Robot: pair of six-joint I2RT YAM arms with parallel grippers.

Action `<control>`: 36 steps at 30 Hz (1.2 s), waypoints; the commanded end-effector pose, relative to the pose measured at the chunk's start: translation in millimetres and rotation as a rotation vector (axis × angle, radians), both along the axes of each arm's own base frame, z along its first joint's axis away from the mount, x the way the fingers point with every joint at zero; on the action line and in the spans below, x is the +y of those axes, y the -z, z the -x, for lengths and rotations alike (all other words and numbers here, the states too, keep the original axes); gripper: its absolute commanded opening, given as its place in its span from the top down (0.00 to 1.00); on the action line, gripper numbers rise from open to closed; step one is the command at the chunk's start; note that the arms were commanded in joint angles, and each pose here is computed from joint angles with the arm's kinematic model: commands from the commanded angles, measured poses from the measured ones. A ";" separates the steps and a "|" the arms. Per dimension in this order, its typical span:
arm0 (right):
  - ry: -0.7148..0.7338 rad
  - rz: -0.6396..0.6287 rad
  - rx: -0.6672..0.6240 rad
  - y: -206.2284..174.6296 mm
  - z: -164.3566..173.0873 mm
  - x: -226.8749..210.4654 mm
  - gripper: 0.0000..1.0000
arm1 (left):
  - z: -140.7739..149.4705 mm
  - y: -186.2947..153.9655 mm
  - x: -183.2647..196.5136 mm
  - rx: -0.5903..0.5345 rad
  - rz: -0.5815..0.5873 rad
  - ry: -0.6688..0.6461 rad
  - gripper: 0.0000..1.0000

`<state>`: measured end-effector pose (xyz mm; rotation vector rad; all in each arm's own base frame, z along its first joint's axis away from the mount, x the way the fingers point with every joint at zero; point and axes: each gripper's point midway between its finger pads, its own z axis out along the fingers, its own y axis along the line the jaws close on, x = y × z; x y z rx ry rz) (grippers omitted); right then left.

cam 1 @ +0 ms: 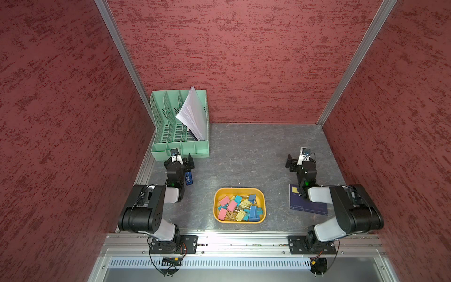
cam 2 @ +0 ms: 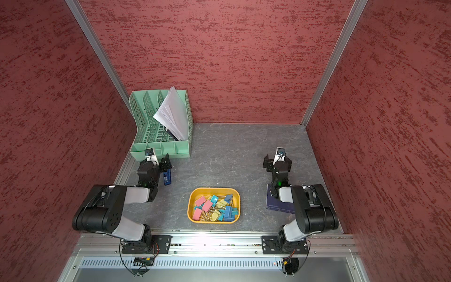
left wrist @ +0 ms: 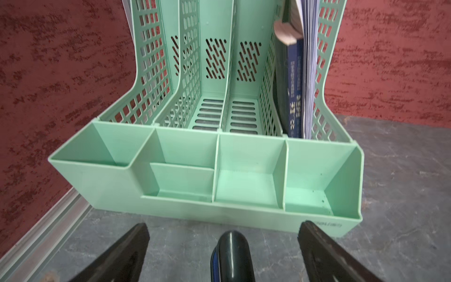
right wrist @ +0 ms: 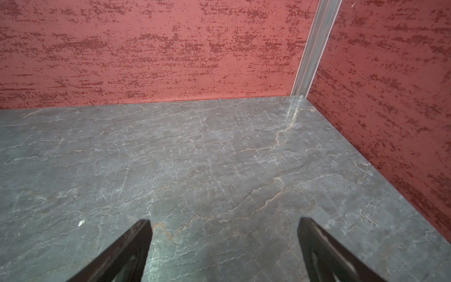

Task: Put the binder clips in the storage box
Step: Reset both arms

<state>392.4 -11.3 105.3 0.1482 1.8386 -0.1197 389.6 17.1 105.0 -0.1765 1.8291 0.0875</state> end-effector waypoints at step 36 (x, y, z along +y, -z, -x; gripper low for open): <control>-0.010 -0.003 -0.053 -13.2 -7.5 0.4 0.02 | -8.4 -10.8 3.6 -0.030 0.033 0.029 0.00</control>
